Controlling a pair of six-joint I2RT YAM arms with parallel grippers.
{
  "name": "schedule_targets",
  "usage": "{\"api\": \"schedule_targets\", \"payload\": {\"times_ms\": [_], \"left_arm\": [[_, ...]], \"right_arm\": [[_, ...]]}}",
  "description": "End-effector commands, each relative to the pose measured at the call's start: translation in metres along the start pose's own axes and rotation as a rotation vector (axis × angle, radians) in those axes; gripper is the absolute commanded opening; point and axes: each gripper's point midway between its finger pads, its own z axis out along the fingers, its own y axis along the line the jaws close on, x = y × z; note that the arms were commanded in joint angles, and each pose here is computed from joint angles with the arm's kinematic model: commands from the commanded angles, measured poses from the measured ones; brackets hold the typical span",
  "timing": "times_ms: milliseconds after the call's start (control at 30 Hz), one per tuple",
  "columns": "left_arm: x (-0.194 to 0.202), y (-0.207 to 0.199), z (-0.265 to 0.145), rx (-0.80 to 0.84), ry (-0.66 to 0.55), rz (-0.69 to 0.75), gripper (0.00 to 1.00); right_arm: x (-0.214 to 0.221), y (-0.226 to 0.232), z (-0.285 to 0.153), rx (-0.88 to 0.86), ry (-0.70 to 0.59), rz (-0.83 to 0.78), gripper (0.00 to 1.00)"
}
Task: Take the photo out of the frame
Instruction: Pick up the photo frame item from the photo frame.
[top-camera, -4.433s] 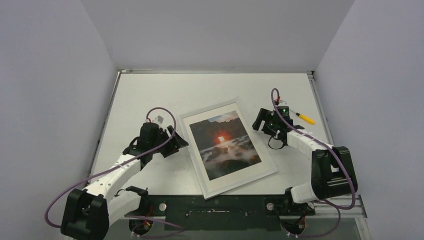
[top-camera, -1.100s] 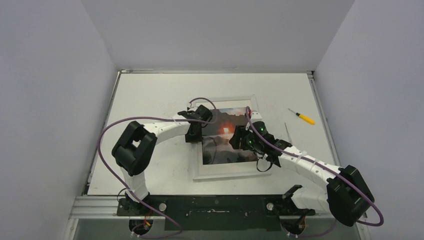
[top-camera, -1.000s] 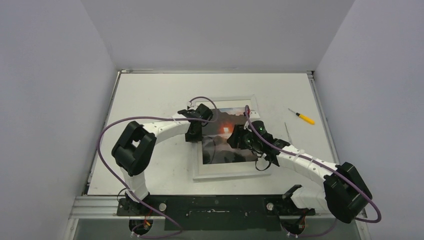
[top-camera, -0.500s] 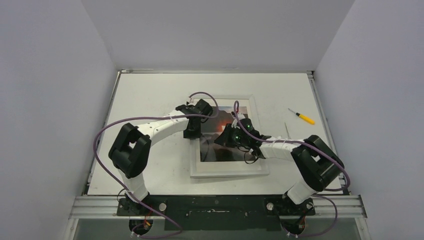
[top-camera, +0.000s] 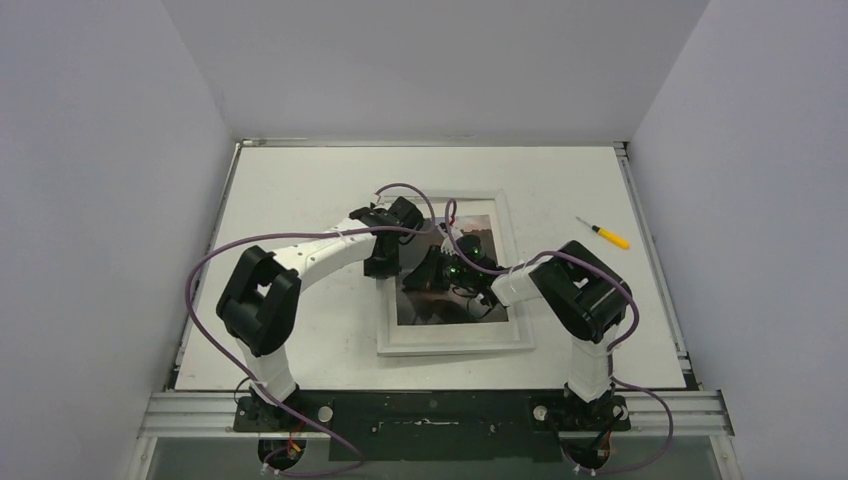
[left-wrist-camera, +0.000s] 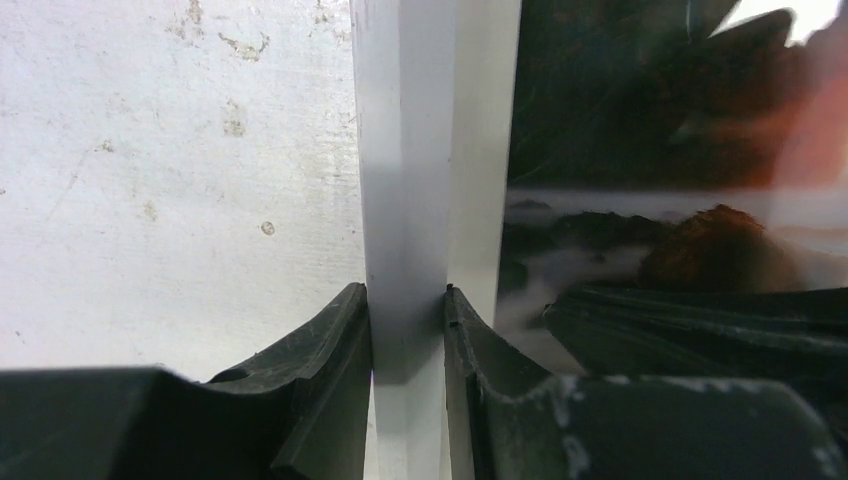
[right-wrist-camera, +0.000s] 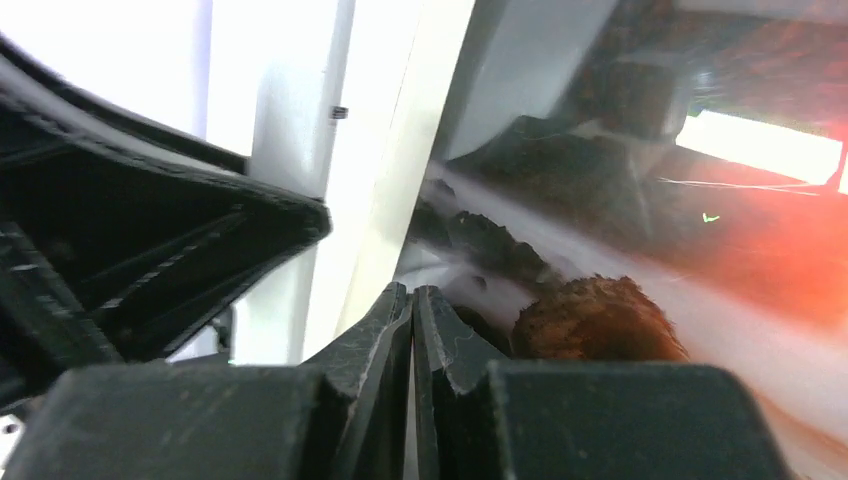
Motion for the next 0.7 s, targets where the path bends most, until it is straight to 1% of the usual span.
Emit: {"api": "schedule_targets", "payload": {"times_ms": [0, 100, 233, 367, 467, 667], "left_arm": [[-0.037, -0.005, -0.041, 0.067, -0.136, -0.047, 0.00], [-0.038, -0.005, -0.041, 0.069, -0.138, -0.048, 0.00], [-0.036, -0.006, -0.039, 0.070, -0.135, -0.046, 0.00], [-0.036, -0.006, -0.040, 0.073, -0.135, -0.047, 0.00], [-0.038, -0.006, -0.043, 0.079, -0.142, -0.051, 0.00], [-0.042, -0.008, -0.052, 0.103, -0.150, -0.056, 0.00]], "right_arm": [[0.005, -0.033, -0.006, 0.131, 0.015, -0.016, 0.05], [-0.015, -0.015, -0.010, 0.129, -0.004, -0.076, 0.05], [-0.057, 0.028, -0.025, 0.088, -0.078, -0.151, 0.05], [-0.073, 0.046, -0.043, 0.084, -0.111, -0.189, 0.05], [-0.070, 0.037, -0.051, 0.117, -0.112, -0.187, 0.05], [-0.047, -0.014, -0.051, 0.205, -0.078, -0.127, 0.05]]}}
